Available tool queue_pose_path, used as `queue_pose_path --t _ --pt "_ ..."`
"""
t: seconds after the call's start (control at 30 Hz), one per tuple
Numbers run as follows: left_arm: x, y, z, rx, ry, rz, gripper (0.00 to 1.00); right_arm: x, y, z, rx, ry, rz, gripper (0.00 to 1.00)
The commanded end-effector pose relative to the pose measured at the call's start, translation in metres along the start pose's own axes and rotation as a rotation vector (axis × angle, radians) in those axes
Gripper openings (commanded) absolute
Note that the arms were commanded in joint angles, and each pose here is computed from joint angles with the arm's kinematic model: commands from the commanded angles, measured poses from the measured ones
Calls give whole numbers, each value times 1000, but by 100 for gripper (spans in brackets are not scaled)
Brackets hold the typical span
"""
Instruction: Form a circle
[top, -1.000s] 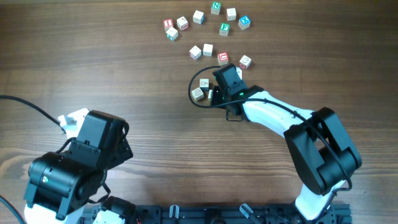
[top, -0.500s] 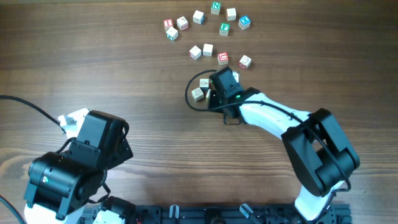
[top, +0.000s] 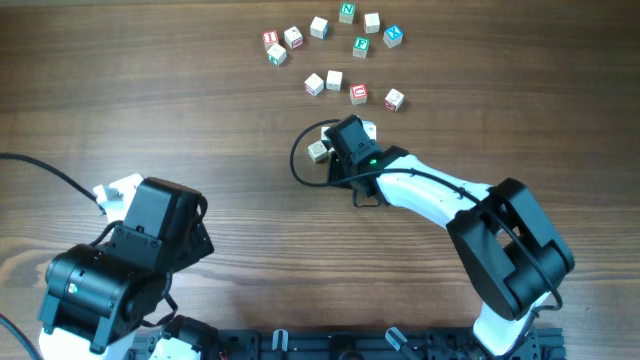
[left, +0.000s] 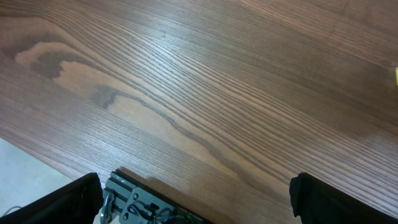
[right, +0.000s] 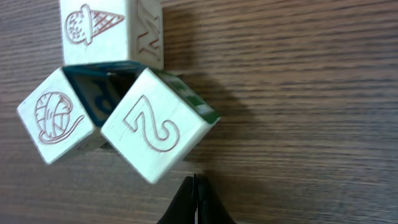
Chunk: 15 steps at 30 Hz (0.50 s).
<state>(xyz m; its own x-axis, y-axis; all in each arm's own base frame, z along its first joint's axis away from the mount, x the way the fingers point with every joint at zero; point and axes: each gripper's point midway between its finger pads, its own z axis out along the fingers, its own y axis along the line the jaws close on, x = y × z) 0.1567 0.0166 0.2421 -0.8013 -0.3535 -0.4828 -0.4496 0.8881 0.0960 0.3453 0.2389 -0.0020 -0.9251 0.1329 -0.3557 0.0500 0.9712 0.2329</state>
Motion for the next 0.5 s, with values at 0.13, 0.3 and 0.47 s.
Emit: queue_pose_path --t 0.13,0.3,0.47 --pt "0 1 1 -4 1 -21 100 -8 -24 6 91 -43 62 5" --pt "0 1 1 -4 1 -21 100 -22 -26 6 85 -85 38 5" --pt "0 1 1 -4 1 -21 100 -29 -30 6 83 -98 49 4"
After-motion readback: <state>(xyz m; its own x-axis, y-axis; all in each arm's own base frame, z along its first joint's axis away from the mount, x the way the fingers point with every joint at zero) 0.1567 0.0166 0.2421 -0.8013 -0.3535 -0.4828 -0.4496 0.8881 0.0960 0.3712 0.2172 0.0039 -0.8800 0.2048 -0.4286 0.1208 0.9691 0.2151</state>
